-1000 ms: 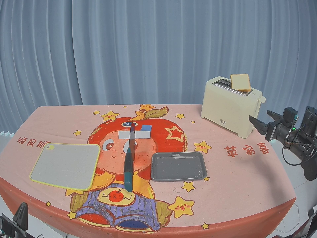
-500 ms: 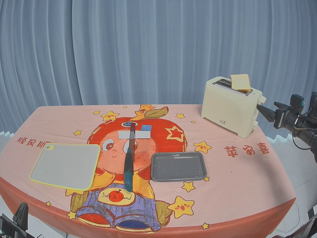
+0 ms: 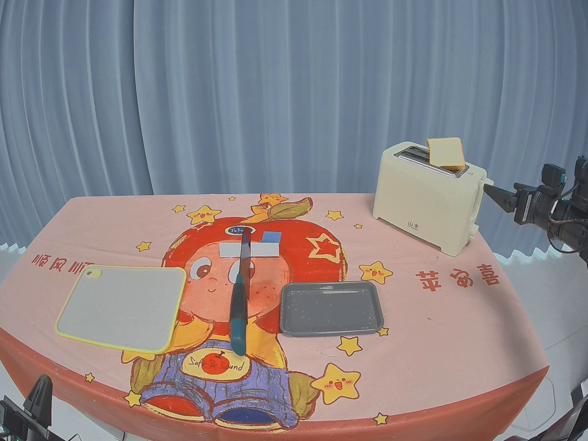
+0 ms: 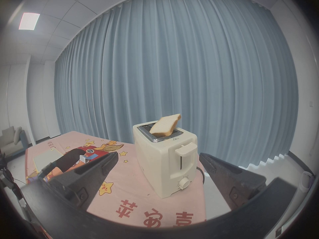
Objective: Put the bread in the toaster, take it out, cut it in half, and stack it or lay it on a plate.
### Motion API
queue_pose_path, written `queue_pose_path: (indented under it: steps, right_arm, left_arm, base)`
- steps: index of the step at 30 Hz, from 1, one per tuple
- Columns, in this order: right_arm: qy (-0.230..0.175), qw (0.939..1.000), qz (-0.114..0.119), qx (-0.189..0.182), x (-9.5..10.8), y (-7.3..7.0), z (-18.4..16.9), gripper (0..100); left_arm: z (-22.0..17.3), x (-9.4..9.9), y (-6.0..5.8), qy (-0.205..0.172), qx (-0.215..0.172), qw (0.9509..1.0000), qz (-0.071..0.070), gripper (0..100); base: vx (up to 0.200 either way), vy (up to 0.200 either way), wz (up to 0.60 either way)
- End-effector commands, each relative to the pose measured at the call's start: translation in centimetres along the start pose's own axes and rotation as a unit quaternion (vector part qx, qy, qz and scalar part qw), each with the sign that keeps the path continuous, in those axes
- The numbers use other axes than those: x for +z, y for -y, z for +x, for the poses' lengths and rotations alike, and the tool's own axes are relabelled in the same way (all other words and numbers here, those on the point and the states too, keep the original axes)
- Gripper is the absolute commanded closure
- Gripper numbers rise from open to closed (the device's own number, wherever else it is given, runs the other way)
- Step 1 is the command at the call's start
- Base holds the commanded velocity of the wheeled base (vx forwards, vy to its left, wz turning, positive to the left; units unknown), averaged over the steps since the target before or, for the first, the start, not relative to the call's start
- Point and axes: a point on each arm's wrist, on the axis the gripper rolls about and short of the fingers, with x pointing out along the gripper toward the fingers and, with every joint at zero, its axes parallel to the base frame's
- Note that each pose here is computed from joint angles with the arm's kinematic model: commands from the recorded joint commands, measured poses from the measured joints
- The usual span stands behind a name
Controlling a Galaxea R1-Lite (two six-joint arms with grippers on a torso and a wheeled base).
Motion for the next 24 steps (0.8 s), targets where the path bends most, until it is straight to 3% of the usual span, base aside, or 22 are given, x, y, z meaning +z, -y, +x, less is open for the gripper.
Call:
queue_pose_path:
  steps: [1,14,24]
  right_arm:
    - [-0.005,0.9999,0.014,0.005,1.4,0.6,0.6,0]
    - [-0.042,0.9983,0.034,0.023,4.3,1.2,2.9,0]
    - [-0.058,0.9953,0.075,0.023,4.8,2.4,7.1,0]
  left_arm:
    - [0.0,-0.5,0.0,0.000,0.000,1.0000,0.000,100]
    - [0.0,-0.5,0.0,-0.001,0.000,1.0000,0.000,100]
    - [0.0,-0.5,0.0,0.000,0.000,1.0000,0.000,100]
  base:
    - [0.000,0.000,0.00]
    - [0.000,0.000,0.00]
    - [0.000,0.000,0.00]
